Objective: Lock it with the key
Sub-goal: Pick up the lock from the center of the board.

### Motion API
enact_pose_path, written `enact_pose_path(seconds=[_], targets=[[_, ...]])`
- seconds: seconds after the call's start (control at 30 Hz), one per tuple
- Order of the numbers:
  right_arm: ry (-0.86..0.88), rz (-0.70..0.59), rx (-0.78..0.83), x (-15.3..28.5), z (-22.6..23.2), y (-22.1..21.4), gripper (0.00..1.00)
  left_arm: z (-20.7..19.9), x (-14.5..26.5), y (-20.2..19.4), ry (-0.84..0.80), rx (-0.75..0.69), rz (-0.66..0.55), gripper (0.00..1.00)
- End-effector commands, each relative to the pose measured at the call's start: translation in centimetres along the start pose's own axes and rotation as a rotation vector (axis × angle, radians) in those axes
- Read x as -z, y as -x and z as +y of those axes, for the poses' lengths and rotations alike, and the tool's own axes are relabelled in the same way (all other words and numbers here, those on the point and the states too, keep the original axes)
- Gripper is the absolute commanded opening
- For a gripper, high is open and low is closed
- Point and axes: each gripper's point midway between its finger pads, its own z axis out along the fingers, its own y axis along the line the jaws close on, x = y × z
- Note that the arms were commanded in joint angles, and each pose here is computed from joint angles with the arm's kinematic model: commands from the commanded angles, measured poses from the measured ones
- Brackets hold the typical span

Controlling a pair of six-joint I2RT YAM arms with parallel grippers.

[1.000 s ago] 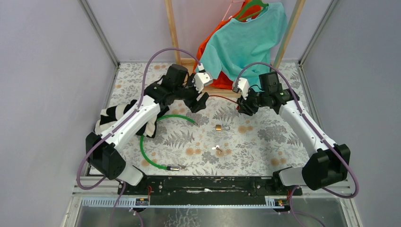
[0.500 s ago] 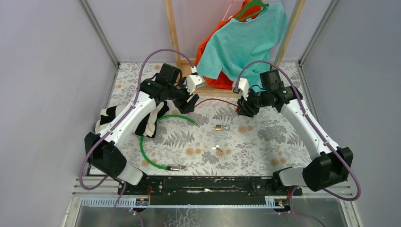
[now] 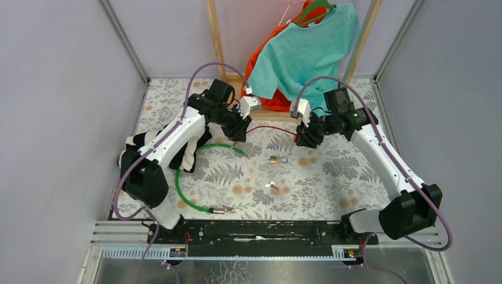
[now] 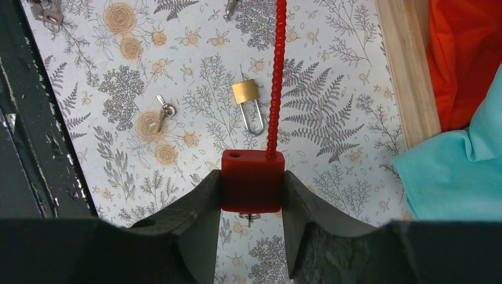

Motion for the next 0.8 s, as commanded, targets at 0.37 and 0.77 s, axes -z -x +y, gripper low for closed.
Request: enact_pose_path(seconds=[0.37, 0.77], targets=[[0.003, -0.145, -0.032, -0.8, 0.0, 2.9, 0.00, -2.5, 0.2, 4.3, -0.147, 0.136, -0.158, 0.00], [-0.009, -0.291, -0.219, -3.2, -3.2, 7.6, 0.00, -0.4, 0.4, 13.0, -0.129, 0.592, -0.493, 0.00]])
